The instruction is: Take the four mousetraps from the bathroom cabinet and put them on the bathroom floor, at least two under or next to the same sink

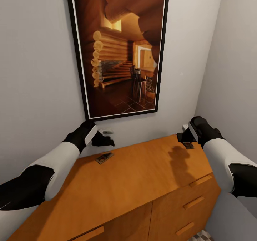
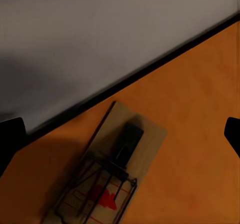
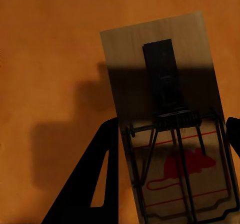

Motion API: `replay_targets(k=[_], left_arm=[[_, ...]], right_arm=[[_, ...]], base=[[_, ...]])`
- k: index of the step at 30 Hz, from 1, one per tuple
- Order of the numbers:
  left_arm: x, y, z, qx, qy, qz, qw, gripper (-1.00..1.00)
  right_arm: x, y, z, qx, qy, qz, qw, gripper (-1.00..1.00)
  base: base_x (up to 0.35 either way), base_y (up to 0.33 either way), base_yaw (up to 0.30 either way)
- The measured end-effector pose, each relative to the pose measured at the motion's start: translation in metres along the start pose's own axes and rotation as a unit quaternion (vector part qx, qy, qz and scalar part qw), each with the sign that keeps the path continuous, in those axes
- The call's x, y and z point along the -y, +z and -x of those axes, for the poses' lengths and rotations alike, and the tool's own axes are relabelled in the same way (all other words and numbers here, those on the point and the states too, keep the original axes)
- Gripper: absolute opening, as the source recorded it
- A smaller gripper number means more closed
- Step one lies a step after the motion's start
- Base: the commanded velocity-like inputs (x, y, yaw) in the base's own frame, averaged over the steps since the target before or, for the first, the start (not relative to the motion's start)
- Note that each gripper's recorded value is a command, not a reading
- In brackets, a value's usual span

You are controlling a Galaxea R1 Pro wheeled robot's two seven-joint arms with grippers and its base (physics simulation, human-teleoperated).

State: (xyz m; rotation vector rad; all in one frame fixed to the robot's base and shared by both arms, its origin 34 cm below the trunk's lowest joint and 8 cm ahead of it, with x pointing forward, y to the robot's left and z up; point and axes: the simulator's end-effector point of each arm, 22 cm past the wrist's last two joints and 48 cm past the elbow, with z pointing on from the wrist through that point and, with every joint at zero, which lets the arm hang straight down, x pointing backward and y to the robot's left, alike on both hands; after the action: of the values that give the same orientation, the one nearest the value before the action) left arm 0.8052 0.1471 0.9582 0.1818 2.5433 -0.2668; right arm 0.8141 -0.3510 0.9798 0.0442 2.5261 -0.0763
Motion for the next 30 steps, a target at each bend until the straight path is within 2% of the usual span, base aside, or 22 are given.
replay_targets(k=[18,25,30], left_arm=[[0.005,0.005,-0.006,-0.009,0.008,-0.003,0.9999,1.0],[-0.002,0.016,-0.026,-0.035,0.0,0.002,0.9994,1.0],[-0.006,0.018,-0.032,-0.043,-0.003,0.006,0.999,1.0]], right_arm=[[0.0,0.0,0.0,0.0,0.0,0.0,1.0,-1.0],[0.0,0.0,-0.001,-0.001,0.0,0.0,1.0,-1.0],[-0.001,0.001,-0.001,-0.001,-0.001,0.0,1.0,-1.0]], base=[[0.0,0.0,0.0],[0.0,0.0,0.0],[0.0,0.0,0.0]])
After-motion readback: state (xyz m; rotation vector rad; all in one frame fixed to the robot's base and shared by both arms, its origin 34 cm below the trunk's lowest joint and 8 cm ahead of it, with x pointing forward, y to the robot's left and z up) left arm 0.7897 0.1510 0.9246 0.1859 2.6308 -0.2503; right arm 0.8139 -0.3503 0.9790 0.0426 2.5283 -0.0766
